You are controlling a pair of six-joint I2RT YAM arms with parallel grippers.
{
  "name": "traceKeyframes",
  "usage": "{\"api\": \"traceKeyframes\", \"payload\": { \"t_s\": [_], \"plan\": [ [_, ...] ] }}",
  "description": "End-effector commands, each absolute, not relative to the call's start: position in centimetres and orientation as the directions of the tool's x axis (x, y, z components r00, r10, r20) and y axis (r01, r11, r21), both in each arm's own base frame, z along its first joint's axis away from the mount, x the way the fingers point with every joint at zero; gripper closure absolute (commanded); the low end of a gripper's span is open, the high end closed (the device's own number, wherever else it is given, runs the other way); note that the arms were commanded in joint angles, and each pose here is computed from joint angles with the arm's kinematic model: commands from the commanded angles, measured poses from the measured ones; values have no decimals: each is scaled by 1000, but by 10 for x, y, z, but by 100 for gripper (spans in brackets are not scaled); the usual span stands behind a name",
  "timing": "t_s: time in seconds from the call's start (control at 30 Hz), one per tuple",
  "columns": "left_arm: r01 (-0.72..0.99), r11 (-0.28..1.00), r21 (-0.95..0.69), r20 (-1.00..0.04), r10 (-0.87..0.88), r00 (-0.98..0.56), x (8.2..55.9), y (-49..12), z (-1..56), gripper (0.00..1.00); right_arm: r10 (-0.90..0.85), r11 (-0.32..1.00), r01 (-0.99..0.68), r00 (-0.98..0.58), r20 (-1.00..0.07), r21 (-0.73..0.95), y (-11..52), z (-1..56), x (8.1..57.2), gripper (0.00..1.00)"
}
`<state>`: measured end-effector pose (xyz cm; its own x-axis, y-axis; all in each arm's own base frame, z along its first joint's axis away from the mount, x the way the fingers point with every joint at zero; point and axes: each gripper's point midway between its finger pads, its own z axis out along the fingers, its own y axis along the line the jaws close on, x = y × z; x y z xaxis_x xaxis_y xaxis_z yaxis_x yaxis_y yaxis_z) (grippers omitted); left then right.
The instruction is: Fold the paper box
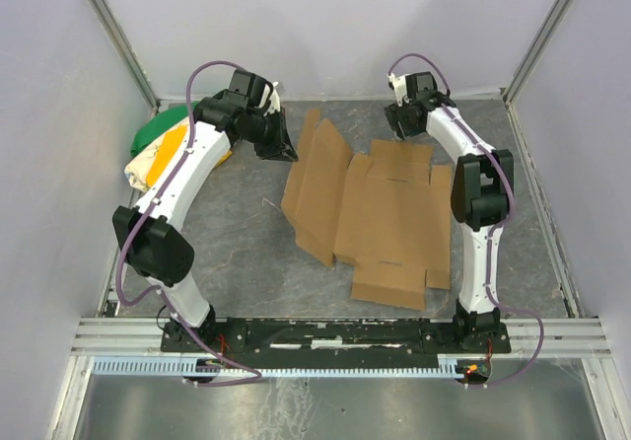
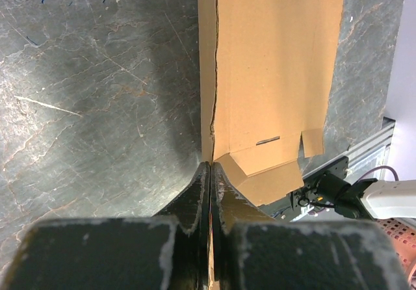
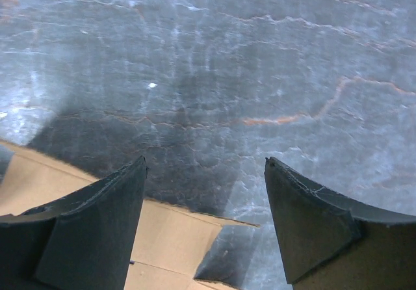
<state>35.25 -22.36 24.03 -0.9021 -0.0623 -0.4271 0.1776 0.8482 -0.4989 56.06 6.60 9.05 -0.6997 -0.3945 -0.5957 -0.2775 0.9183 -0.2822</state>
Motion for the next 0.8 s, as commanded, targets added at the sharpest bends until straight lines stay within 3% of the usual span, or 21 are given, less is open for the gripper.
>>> {"api": "traceKeyframes", "payload": {
  "t_s": [0.0, 0.4, 0.77],
  "plan": [
    [248, 833, -495, -492, -33, -870, 347, -222, 261, 97, -343, 932, -326, -665, -664, -156, 68, 99, 575, 19],
    [239, 831, -502, -485, -42, -874, 352, -225, 261, 97, -53, 911, -339, -663, -747, 235, 46, 117, 562, 21],
    [234, 831, -505, -470, -37, -882, 349, -225, 256, 97, -96, 820, -473, -668, -738, 322, 69, 114, 545, 26]
  ]
}}
